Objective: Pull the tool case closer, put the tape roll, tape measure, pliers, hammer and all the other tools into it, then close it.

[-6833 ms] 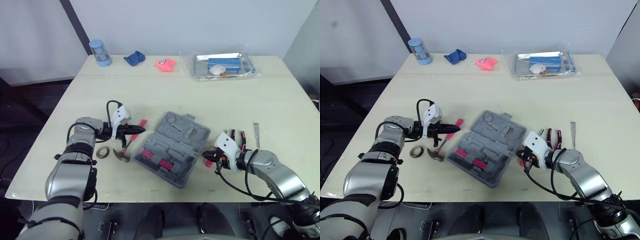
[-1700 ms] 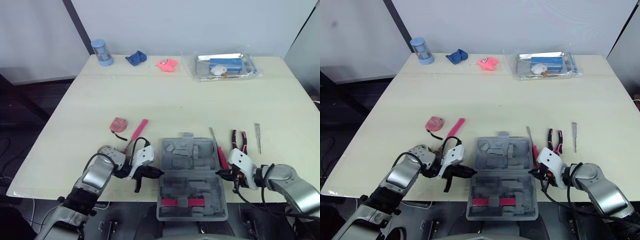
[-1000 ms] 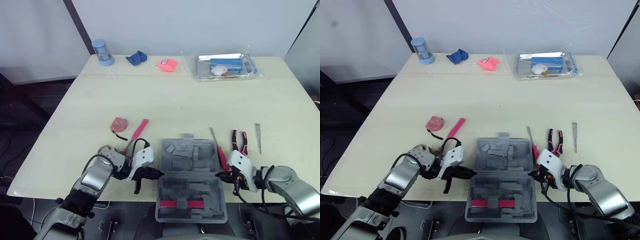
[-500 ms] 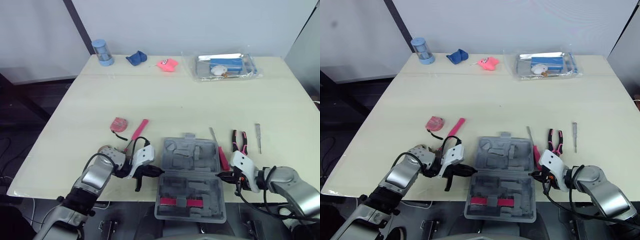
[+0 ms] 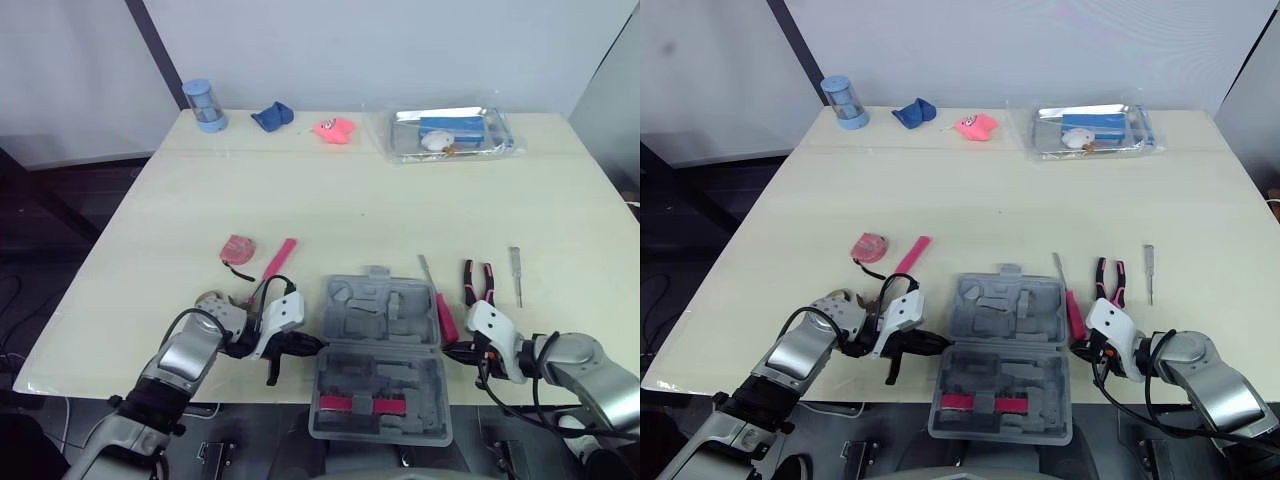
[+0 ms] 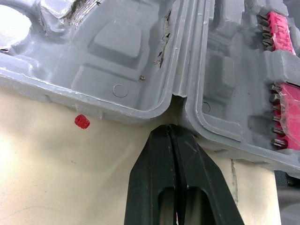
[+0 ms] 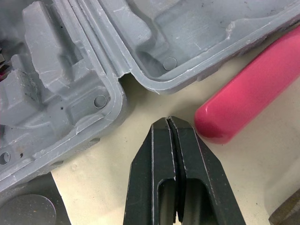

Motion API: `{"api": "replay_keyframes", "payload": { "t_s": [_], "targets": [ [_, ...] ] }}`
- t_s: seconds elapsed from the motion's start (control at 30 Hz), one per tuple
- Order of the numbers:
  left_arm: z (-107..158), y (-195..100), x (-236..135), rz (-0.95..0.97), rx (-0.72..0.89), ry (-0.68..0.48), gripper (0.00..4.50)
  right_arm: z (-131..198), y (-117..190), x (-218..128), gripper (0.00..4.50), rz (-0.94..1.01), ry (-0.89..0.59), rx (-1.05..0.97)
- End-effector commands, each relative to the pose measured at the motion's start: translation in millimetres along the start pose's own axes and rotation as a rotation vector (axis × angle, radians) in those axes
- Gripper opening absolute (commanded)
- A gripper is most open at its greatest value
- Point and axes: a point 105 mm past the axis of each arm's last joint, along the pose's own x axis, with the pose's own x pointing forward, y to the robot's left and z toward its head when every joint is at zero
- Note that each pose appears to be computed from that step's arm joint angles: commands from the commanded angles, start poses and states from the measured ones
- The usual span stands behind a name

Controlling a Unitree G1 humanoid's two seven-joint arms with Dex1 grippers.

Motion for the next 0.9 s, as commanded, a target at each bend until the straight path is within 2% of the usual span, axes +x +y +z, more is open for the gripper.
{"api": "replay_keyframes", "payload": {
  "t_s": [0.03, 0.2, 0.33, 0.4, 0.5, 0.63, 0.9],
  "targets": [
    [1.4, -3.7, -1.4, -0.005, 0.018, -0.002, 0.07, 6.3, -6.7, -10.0, 0.00, -0.028, -0.024, -0.023],
    [1.1, -1.6, -3.9, 0.012, 0.020, -0.004, 0.07, 5.9, -12.0, -15.9, 0.00, -0.060, -0.044, -0.015],
    [6.7, 5.5, -19.6, 0.079, 0.032, -0.050, 0.07, 13.1, -16.3, -26.9, 0.00, -0.104, -0.152, 0.005],
    [12.6, 6.1, -32.2, 0.116, 0.042, -0.098, 0.07, 17.0, -15.5, -37.1, 0.00, -0.116, -0.232, 0.000],
    [27.4, -0.1, -55.1, 0.162, 0.039, -0.235, 0.07, 18.2, -14.2, -57.2, 0.00, -0.146, -0.361, 0.001],
    [32.6, -10.5, -86.1, 0.235, 0.001, -0.363, 0.07, 2.4, -24.0, -80.2, 0.00, -0.246, -0.406, 0.031],
    [-23.4, -13.9, -166.5, 0.647, -0.203, -0.447, 0.07, -50.2, -52.9, -133.3, 0.00, -0.522, -0.428, 0.126]
  ]
}}
